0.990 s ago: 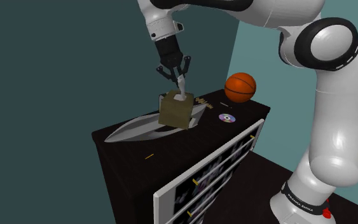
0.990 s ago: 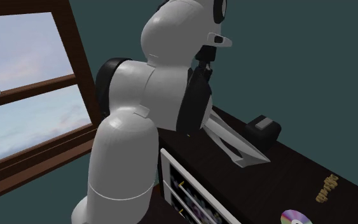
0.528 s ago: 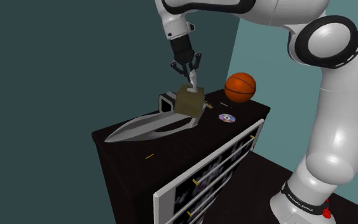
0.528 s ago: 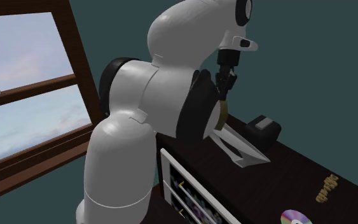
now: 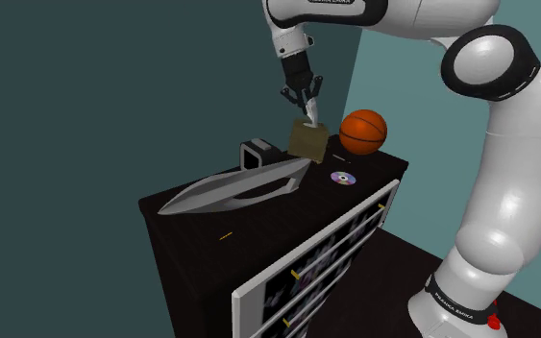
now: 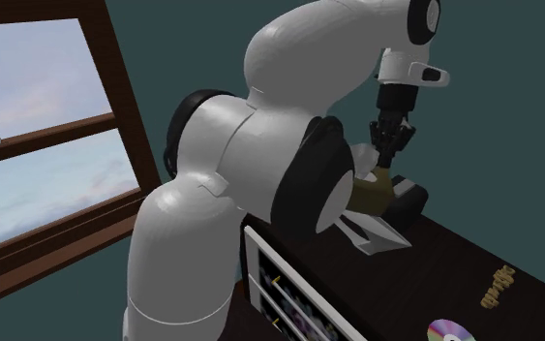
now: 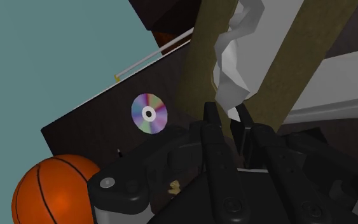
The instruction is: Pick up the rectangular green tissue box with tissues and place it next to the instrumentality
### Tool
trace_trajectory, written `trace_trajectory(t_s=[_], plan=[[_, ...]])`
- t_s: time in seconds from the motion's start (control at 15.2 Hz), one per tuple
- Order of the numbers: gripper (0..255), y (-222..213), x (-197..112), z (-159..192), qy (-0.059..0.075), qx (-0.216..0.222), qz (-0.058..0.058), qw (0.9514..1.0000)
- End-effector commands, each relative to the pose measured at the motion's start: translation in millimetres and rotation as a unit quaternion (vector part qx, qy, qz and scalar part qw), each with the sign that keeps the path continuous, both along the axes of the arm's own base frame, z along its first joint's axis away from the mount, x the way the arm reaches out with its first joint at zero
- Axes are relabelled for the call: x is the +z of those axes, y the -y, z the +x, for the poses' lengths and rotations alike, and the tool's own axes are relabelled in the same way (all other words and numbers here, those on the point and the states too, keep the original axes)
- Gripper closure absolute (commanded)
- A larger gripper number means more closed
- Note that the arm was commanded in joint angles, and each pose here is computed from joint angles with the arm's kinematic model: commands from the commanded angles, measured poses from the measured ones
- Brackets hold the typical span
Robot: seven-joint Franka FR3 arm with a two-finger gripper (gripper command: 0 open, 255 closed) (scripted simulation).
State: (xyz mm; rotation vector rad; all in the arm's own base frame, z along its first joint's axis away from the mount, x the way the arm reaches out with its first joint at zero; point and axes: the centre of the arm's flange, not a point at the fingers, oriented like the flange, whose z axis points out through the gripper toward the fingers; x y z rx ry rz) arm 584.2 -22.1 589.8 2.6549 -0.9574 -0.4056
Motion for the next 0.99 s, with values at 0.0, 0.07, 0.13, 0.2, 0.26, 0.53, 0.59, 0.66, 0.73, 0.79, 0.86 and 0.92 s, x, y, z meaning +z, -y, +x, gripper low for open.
trace_trajectory(t_s=[0.0, 0.07, 0.13, 0.2, 0.26, 0.53, 0.59, 0.66, 0.73, 0.79, 0.86, 0.92], plan=[[255, 24.0, -0.1, 2.5, 0.000, 0.001, 0.000, 1.0000], [255, 37.1, 0.0, 3.9, 0.000, 0.001, 0.000, 1.0000], [255, 50.3, 0.1, 5.2, 0.000, 0.001, 0.000, 1.0000], [255, 63.4, 0.2, 6.5, 0.000, 0.001, 0.000, 1.0000], [255, 76.5, 0.3, 7.8, 0.000, 0.001, 0.000, 1.0000], [255, 129.1, 0.7, 13.1, 0.000, 0.001, 0.000, 1.0000], [255, 142.2, 0.7, 14.4, 0.000, 0.001, 0.000, 1.0000], [255, 155.3, 0.8, 15.8, 0.000, 0.001, 0.000, 1.0000], [255, 167.9, 0.9, 17.0, 0.000, 0.001, 0.000, 1.0000], [255, 167.9, -4.4, 17.0, 0.000, 0.001, 0.000, 1.0000], [255, 167.9, -9.6, 17.0, 0.000, 0.001, 0.000, 1.0000], [255, 167.9, -14.9, 17.0, 0.000, 0.001, 0.000, 1.0000]])
